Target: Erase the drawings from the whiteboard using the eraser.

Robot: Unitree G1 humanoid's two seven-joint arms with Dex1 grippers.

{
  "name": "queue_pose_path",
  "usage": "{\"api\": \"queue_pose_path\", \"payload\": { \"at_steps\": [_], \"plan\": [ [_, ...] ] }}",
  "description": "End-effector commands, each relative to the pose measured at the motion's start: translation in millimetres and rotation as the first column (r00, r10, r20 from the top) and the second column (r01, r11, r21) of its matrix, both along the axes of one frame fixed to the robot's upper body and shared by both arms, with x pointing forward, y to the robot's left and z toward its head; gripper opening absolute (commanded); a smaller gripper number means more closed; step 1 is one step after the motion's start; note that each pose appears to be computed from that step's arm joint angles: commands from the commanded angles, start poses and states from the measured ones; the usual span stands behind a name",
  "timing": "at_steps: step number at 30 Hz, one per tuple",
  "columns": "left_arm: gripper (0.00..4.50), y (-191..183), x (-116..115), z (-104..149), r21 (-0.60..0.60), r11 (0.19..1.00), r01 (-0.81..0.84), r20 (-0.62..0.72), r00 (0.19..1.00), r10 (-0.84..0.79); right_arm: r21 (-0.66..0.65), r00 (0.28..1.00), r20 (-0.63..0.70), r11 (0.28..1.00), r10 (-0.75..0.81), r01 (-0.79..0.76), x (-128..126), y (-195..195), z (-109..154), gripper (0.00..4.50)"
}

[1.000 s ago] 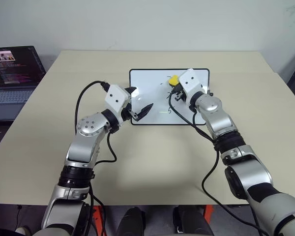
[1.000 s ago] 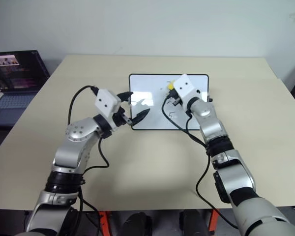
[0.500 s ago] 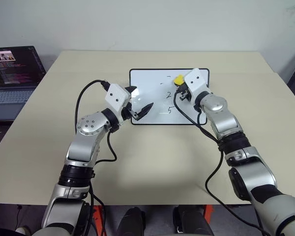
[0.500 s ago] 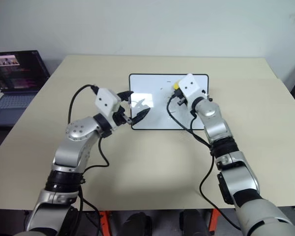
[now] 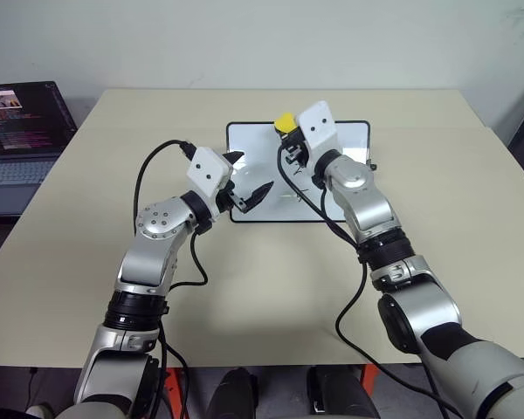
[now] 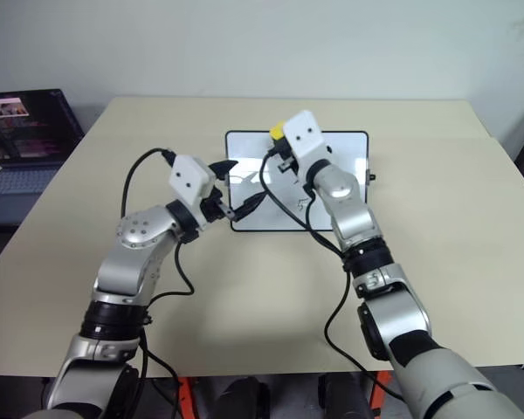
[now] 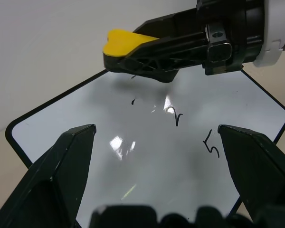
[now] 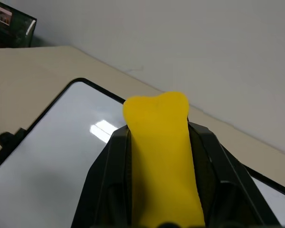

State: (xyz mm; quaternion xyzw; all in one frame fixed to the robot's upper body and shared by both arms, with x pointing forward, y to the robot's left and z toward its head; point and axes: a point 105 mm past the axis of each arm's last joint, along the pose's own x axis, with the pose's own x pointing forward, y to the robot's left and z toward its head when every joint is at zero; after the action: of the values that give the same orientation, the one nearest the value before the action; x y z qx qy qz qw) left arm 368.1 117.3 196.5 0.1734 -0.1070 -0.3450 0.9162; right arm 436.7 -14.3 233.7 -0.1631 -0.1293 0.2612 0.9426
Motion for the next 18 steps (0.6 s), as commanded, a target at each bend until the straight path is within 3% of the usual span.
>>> {"api": "queue_pose_path", "payload": {
  "at_steps": [1, 10, 18],
  "plan": [
    [4.50, -2, -4, 11, 0.002, 1.000, 0.008, 0.053, 0.999, -0.008, -0.008, 0.997, 0.075, 1.000, 0.024, -0.024, -2, 13, 22, 1.30],
    [4.50, -1, -6, 10, 0.002, 1.000, 0.000, 0.051, 0.999, 0.000, -0.144, 0.999, 0.037, 0.990, 0.017, -0.012, 9, 19, 1, 1.30],
    [4.50, -2, -6, 9, 0.003, 1.000, 0.000, 0.053, 0.999, 0.000, -0.131, 0.998, -0.054, 0.991, -0.032, 0.025, 17, 1, -18, 1.30]
  ]
}}
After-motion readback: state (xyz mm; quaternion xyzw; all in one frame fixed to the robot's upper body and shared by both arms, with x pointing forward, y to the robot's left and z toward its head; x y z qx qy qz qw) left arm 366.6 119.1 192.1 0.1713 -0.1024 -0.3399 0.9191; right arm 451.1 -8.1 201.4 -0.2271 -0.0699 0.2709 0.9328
